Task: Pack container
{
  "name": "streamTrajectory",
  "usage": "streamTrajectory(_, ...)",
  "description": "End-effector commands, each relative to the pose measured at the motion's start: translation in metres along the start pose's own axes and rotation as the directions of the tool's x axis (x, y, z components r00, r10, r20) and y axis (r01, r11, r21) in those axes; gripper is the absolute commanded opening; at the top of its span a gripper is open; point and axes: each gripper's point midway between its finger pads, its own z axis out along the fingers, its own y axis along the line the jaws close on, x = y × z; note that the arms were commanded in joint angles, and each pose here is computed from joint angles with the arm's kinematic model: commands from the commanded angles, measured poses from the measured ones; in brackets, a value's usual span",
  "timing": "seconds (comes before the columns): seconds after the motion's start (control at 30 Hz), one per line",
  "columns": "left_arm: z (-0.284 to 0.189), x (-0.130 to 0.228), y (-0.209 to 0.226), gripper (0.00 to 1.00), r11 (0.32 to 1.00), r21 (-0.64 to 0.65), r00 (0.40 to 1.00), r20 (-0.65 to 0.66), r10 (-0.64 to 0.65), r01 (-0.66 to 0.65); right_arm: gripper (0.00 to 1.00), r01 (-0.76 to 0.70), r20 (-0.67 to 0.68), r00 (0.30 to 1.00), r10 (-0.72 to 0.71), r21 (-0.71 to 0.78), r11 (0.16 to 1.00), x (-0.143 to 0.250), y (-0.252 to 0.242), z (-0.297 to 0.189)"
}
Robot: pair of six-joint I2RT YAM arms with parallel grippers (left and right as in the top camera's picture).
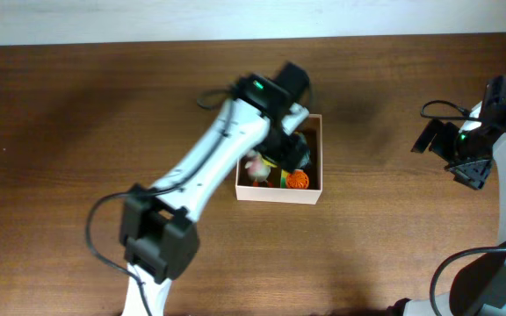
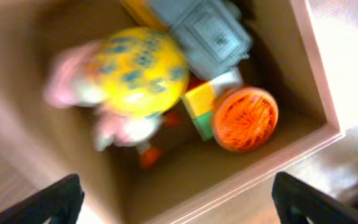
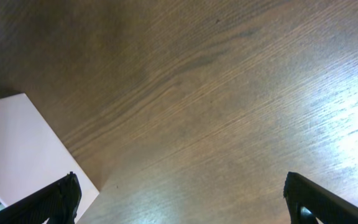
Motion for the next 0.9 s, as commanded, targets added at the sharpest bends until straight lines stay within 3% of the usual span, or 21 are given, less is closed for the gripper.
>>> streamTrajectory(0.0,-0.09,-0.004,0.043,0.99,0.993,-0.081,0.98,0.185,-0.068,0.084,0.99,-0.004,-0.004,1.0,0.004,-0.007,1.0,0.0,-0.001,0.001)
streamTrajectory(0.13,-0.145,0.02,0.092,0.99,0.962,-0.161,0.949,0.263,-0.175,0.222,0.99,-0.004,-0.004,1.0,0.004,-0.007,1.0,0.0,-0.001,0.001)
streamTrajectory(0.27,-0.183,0.058,0.145,0.99,0.886,-0.206,0.884,0.323,-0.339,0.415,0.99,-0.004,-0.004,1.0,0.004,-0.007,1.0,0.0,-0.001,0.001)
streamTrajectory(0.43,-0.201,0.093,0.188,0.99,0.792,-0.203,0.798,0.351,-0.49,0.575,0.99,-0.004,-0.004,1.0,0.004,-0.007,1.0,0.0,-0.001,0.001)
streamTrajectory(0.63,-0.205,0.118,0.217,0.99,0.727,-0.215,0.748,0.341,-0.569,0.652,0.99,-0.004,-0.006,1.0,0.004,-0.006,1.0,0.0,-0.001,0.002)
streamTrajectory(0.87,-0.206,0.12,0.22,0.99,0.72,-0.216,0.742,0.343,-0.577,0.66,0.99,0.028,0.032,0.999,-0.028,-0.021,0.999,0.003,0.009,-0.011)
